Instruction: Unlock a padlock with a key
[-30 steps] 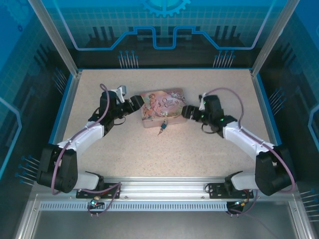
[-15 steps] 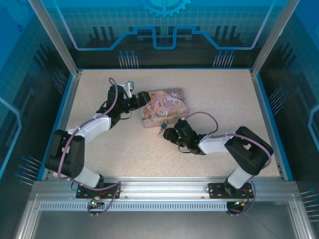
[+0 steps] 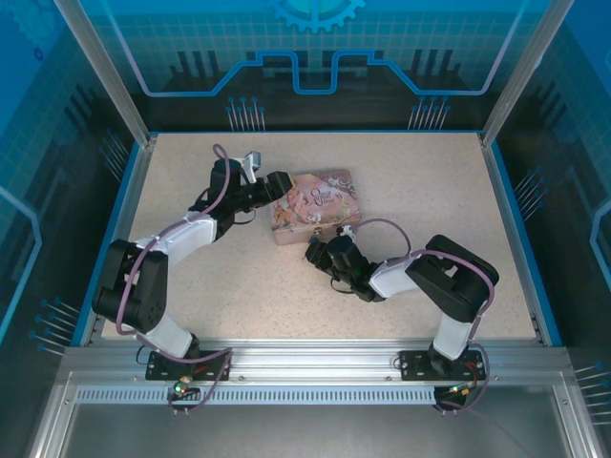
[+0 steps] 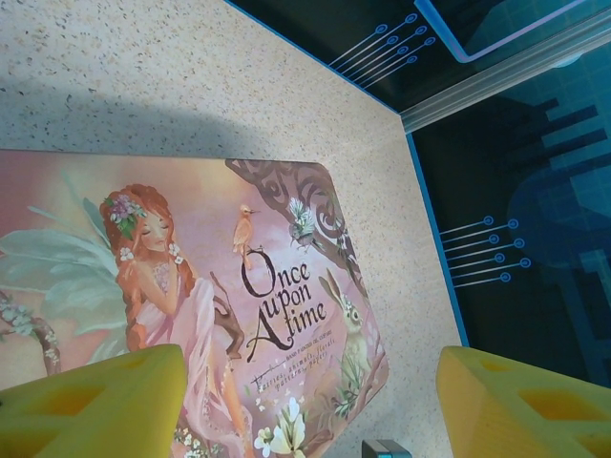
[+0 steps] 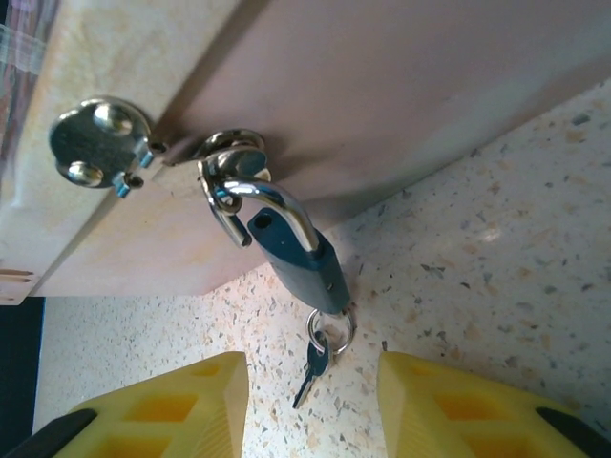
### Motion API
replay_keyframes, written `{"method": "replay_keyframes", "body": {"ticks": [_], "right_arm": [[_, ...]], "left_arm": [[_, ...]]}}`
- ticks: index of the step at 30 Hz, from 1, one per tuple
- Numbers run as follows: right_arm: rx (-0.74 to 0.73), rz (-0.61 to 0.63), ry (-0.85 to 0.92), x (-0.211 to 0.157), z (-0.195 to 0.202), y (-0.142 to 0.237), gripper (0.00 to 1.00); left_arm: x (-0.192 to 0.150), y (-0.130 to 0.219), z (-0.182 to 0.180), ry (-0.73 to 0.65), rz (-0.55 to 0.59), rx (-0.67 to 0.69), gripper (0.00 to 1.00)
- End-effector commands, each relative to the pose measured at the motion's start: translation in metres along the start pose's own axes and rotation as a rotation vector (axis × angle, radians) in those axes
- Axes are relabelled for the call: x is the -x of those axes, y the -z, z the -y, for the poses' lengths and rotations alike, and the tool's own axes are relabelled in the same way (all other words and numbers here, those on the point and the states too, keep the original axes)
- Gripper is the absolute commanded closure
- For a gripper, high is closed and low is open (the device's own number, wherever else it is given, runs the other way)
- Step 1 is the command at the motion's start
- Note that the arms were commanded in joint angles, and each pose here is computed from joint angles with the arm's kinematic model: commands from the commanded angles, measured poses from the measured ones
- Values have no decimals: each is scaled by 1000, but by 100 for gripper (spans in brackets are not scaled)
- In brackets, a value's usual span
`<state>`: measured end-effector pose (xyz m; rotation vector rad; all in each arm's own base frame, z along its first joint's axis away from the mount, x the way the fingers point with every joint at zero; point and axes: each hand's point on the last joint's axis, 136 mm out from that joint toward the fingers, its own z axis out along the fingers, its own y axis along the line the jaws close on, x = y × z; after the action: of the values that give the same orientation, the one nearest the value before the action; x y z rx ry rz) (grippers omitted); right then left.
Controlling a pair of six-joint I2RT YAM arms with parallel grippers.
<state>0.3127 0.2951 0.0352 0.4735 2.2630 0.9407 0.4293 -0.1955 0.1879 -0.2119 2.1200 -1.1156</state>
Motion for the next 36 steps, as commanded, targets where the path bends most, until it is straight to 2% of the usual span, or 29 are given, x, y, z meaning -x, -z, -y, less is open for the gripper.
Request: {"method": "replay_keyframes", "body": {"ticks": [1, 13, 25, 36], "right_arm": [[-20, 50, -6, 6, 4, -4, 61], [40, 54, -36, 11, 2, -20, 64], [-27, 68, -56, 13, 16, -21, 74], [-46, 78, -28, 17, 16, -11, 93]], "left_arm": [[6, -3, 14, -30, 3, -46, 30], [4, -5, 11, -22, -5, -43, 30], [2, -8, 7, -13, -16, -33, 30], [-4, -11, -2, -10, -29, -13, 30]]}}
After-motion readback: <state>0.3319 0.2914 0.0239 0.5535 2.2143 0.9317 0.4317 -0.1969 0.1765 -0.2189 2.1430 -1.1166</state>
